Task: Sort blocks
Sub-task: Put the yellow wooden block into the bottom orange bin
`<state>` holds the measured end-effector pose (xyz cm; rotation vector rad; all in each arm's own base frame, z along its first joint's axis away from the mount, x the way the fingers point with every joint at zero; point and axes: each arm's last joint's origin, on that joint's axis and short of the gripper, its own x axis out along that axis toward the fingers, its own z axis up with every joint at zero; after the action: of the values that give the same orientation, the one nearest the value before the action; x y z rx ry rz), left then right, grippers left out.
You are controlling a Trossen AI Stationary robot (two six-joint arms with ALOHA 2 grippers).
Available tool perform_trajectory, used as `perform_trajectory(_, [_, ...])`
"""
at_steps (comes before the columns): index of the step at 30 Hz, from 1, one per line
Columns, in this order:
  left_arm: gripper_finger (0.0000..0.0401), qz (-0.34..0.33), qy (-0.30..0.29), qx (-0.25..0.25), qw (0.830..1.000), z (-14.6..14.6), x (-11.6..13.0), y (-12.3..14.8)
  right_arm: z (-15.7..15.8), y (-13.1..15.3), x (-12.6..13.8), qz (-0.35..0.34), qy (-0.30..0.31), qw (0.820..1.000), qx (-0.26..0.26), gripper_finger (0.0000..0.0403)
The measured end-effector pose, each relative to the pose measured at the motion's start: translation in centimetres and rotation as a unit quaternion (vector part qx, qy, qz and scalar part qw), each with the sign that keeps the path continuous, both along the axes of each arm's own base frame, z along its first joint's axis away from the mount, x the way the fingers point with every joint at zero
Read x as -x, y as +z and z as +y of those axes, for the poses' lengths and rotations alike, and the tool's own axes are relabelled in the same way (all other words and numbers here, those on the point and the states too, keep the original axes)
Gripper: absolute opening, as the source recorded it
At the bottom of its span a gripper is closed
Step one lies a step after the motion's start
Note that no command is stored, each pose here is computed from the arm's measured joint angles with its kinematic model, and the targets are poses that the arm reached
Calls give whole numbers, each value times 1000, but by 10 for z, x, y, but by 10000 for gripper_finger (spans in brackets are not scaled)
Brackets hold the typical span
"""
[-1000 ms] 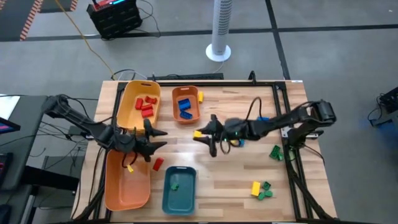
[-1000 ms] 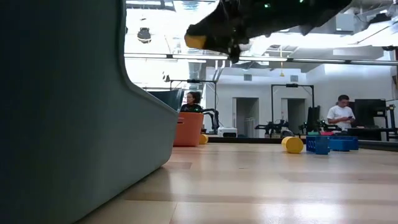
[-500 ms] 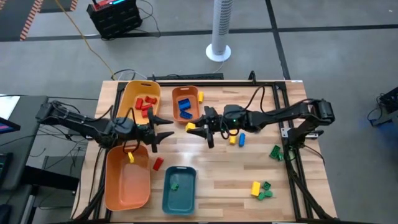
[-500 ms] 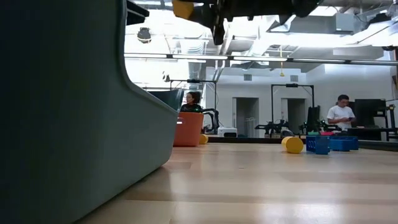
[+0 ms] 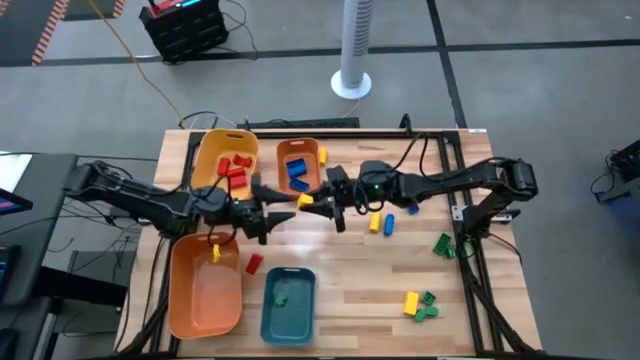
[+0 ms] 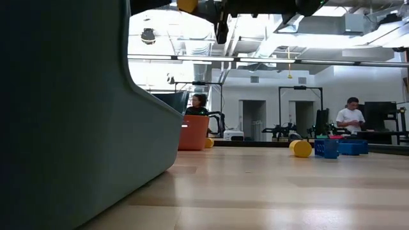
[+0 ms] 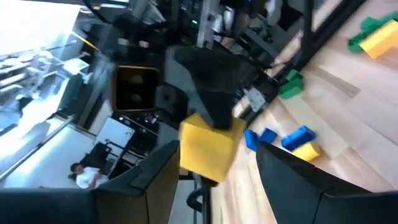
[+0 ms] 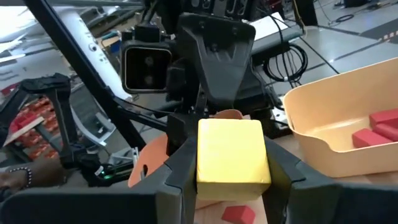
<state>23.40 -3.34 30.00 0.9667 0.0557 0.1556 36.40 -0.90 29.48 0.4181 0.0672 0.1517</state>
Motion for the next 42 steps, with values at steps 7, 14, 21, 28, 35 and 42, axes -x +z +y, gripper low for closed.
perform_trajectory(7, [208, 26, -7, -9, 1000, -4, -19, 0, 7, 3, -1, 9, 12, 1000, -2, 134])
perform_trajectory(14, [208, 19, -23, -8, 1000, -6, -24, 8, 10, 4, -1, 8, 17, 1000, -3, 134])
perform_trajectory(21, [208, 20, -22, -17, 999, -5, -24, 9, 10, 6, -2, -1, 15, 1000, -7, 134])
perform_trajectory(28, [208, 17, -30, -35, 999, -4, -24, 11, 9, 11, -2, -28, 3, 999, -19, 134])
perform_trajectory(35, [213, -4, 31, -46, 998, -9, -23, 15, 8, 14, -2, -42, -5, 999, -23, 134])
perform_trajectory(42, [270, -1, 26, -32, 999, -12, -23, 13, 8, 14, -2, -43, -2, 999, -23, 134])
